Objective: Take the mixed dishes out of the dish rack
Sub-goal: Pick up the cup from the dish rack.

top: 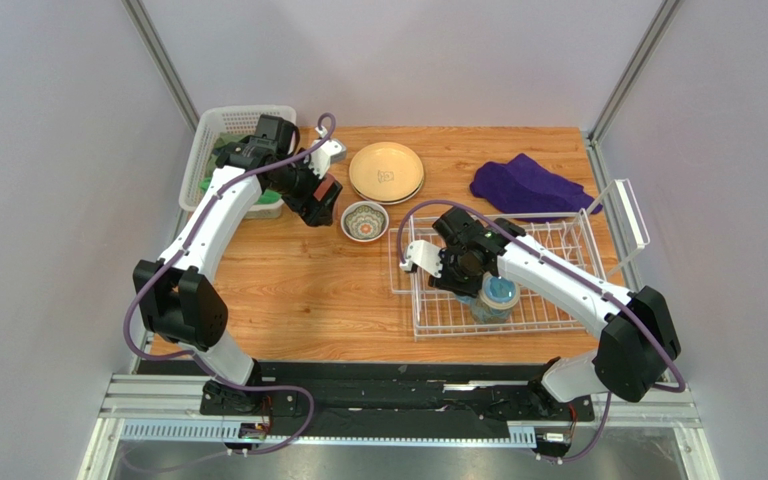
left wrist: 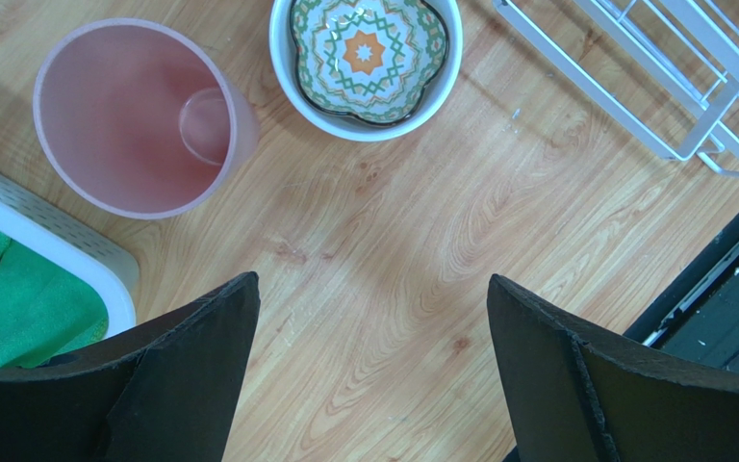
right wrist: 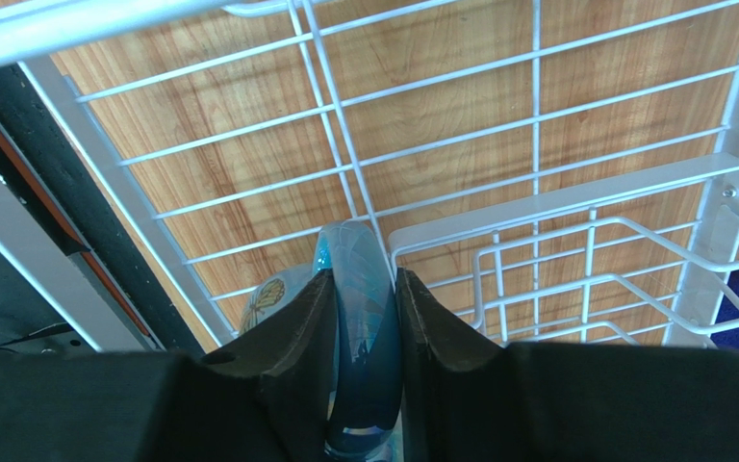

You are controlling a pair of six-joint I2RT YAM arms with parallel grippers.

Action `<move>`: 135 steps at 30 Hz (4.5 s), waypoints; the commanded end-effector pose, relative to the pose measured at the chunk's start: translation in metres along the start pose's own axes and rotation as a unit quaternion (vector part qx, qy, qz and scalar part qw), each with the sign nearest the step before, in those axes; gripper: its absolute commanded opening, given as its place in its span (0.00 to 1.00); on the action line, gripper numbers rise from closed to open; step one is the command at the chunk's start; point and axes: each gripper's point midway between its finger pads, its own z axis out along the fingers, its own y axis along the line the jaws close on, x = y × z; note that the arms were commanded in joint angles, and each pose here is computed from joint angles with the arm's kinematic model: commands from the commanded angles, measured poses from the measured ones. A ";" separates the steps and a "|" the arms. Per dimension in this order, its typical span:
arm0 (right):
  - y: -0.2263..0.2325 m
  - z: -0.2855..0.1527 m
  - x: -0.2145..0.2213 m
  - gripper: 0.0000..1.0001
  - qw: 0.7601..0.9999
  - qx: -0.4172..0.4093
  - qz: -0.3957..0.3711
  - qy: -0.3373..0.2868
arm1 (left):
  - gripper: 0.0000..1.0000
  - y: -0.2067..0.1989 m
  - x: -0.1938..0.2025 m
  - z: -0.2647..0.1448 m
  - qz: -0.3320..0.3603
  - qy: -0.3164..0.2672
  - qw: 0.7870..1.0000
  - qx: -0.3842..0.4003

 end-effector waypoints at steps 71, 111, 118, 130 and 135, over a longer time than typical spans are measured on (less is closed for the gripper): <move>-0.036 -0.179 -0.090 0.00 0.953 0.147 0.071 -0.256 | 0.92 -0.112 -0.059 -0.037 0.045 -0.230 0.937 0.260; -0.044 -0.266 -0.142 0.00 0.887 0.182 0.061 -0.420 | 0.76 -0.222 -0.118 -0.020 0.118 -0.299 0.815 0.483; -0.045 -0.271 -0.140 0.00 0.883 0.193 0.062 -0.424 | 0.68 -0.237 -0.113 -0.013 0.114 -0.286 0.804 0.508; -0.045 -0.280 -0.141 0.00 0.877 0.199 0.059 -0.434 | 0.51 -0.247 -0.118 -0.024 0.076 -0.309 0.774 0.548; -0.046 -0.284 -0.140 0.00 0.875 0.204 0.060 -0.435 | 0.19 -0.247 -0.118 -0.017 0.054 -0.291 0.771 0.564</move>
